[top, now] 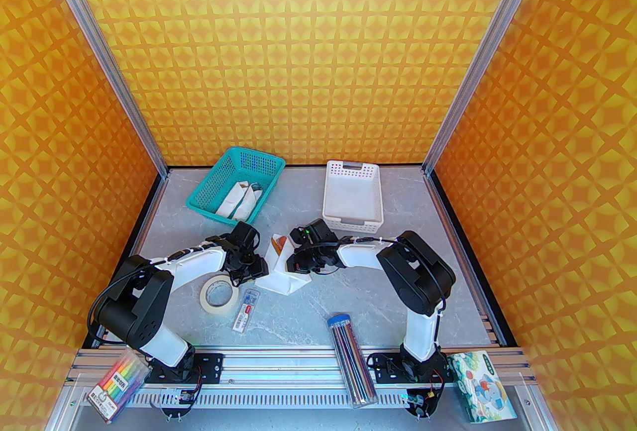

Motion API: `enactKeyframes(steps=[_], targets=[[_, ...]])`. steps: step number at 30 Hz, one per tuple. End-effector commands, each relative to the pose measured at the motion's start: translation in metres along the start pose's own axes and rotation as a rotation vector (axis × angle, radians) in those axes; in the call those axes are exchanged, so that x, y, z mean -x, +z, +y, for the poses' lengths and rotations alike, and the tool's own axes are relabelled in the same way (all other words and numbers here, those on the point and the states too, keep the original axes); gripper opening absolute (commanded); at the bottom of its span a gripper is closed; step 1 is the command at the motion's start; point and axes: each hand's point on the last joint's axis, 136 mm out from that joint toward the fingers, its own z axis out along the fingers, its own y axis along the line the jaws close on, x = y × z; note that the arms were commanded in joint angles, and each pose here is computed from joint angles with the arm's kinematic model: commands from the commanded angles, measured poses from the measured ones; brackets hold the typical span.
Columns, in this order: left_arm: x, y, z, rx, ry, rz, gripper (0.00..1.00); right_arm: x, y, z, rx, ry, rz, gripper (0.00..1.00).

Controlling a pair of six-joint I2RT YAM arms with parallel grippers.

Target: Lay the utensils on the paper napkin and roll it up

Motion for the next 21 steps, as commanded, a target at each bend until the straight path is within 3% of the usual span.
enactKeyframes(steps=[1, 8, 14, 21], targets=[[-0.004, 0.003, -0.007, -0.027, 0.022, 0.029, 0.41, -0.019, 0.008, -0.031, -0.097, 0.049, 0.053, 0.0], [-0.006, 0.004, -0.017, -0.094, 0.017, 0.028, 0.32, -0.019, 0.008, -0.03, -0.094, 0.049, 0.052, 0.0], [-0.001, -0.003, -0.023, -0.117, 0.025, 0.001, 0.19, -0.018, 0.009, -0.03, -0.096, 0.05, 0.053, 0.0], [-0.003, -0.004, -0.012, -0.056, 0.027, 0.0, 0.27, -0.018, 0.009, -0.03, -0.095, 0.049, 0.053, 0.0]])
